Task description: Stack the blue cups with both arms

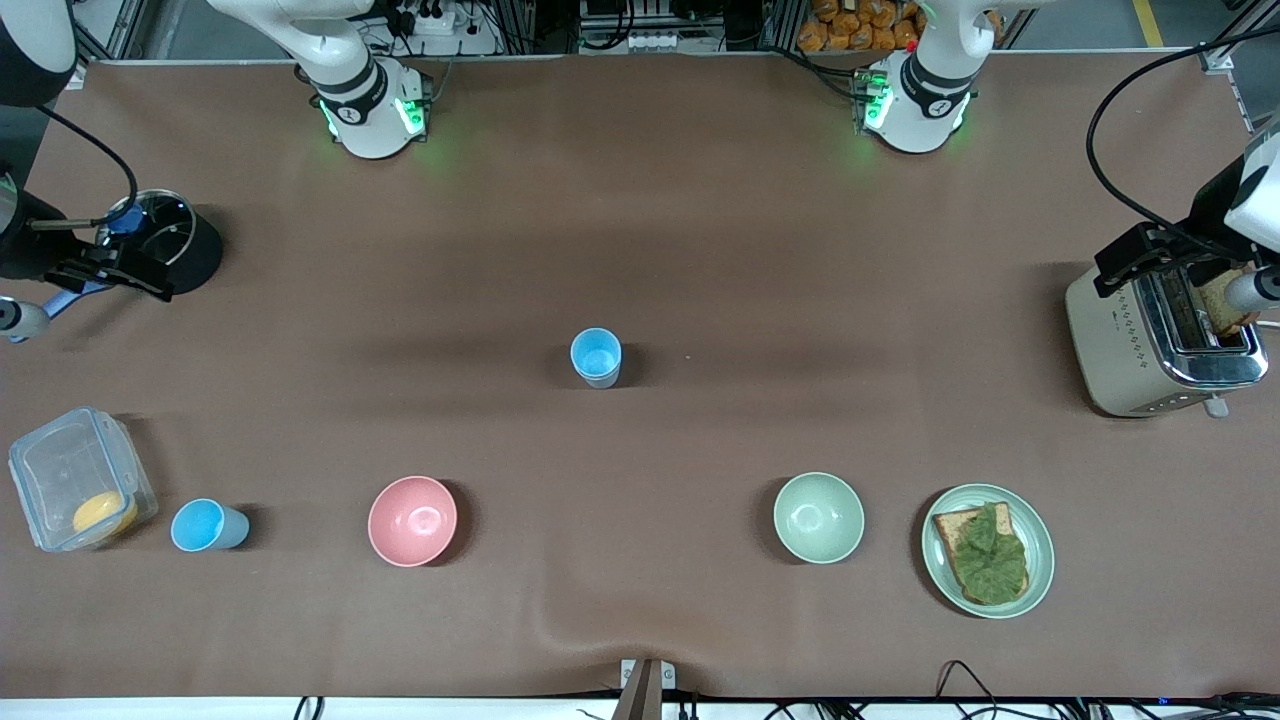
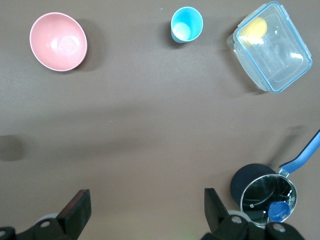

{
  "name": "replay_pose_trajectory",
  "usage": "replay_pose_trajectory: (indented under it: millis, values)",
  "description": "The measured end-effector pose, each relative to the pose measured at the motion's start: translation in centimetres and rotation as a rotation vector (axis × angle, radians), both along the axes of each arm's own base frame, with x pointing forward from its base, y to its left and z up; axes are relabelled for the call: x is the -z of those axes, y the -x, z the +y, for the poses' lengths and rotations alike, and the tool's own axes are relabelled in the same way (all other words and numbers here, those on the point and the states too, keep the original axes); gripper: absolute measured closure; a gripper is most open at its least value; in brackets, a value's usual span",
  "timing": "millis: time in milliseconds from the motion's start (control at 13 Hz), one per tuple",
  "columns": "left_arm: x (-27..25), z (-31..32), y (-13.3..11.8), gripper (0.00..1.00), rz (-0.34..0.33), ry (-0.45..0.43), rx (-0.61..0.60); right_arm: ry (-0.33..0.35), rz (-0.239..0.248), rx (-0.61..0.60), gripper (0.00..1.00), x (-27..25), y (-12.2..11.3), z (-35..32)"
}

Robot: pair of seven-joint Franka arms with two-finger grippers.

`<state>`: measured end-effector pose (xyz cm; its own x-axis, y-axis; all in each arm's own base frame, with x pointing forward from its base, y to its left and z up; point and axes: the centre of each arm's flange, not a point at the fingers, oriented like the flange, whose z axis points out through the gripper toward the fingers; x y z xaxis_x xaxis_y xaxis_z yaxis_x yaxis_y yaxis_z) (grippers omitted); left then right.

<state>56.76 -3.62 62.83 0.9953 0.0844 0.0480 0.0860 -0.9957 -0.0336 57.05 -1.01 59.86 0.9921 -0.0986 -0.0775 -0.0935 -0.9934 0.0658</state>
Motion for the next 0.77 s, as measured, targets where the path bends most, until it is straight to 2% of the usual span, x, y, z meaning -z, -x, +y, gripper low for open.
replay_pose_trajectory:
  millis: [769]
  values:
    - [0.35,-0.43,0.46,0.00,0.042,0.011,0.013,0.000,0.008,-0.002,0.00,0.06,0.09,0.20]
